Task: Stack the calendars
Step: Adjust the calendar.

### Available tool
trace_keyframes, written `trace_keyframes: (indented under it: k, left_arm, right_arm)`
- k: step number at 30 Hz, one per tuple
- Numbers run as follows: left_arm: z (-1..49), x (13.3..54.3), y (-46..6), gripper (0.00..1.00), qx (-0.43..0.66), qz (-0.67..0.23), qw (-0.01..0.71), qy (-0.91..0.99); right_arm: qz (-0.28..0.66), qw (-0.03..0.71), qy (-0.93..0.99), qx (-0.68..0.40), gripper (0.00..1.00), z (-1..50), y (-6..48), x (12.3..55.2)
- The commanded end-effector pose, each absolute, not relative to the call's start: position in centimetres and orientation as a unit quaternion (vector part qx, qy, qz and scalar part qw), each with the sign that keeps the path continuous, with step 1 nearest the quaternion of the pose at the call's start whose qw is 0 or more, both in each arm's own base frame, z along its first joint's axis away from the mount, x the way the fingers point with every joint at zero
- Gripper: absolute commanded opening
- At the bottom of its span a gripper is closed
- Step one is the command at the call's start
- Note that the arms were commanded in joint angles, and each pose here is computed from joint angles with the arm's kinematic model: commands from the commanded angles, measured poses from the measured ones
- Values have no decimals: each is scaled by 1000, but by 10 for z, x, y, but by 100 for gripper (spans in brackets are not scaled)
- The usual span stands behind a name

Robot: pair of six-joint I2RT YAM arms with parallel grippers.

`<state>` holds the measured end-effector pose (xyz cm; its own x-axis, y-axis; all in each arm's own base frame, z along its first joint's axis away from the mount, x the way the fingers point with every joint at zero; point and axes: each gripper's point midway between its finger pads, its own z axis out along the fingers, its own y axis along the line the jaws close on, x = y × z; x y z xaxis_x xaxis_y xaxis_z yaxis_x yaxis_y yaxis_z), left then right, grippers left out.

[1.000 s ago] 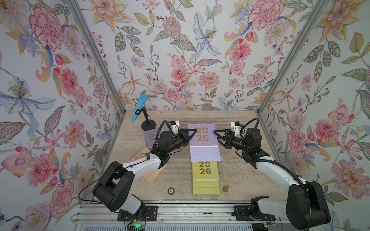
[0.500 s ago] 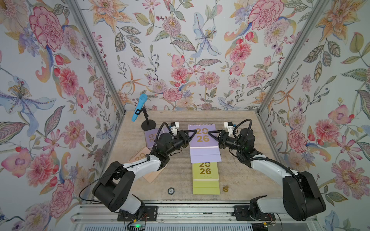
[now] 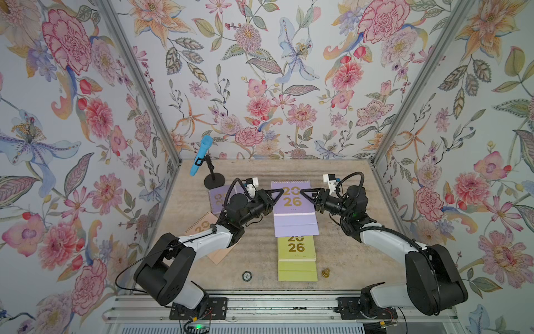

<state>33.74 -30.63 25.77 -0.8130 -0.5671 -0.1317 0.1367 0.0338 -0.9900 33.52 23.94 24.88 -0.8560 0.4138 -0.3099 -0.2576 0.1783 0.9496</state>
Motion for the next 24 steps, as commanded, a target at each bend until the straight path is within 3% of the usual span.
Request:
trace_keyframes:
  k: [1,5,9,20,24]
  left_arm:
    - [278,330,-309,0,-140,-706,262,642]
    - [272,328,-306,0,-144,-702,263,646]
    - [265,324,-304,1,-147,-698,261,651]
    - [256,316,-308,9,-145,-697,251,655]
    - [253,315,-311,20,-146,-700,246,655]
  right_arm:
    - [647,261,715,49,26,251,242,331]
    - [645,266,715,54,8,249,239,325]
    - [642,275,713,57,0,248,234,317]
    - [634,293,712,65,0,245,223,300]
    - [632,292,714,68,0,242,221,298]
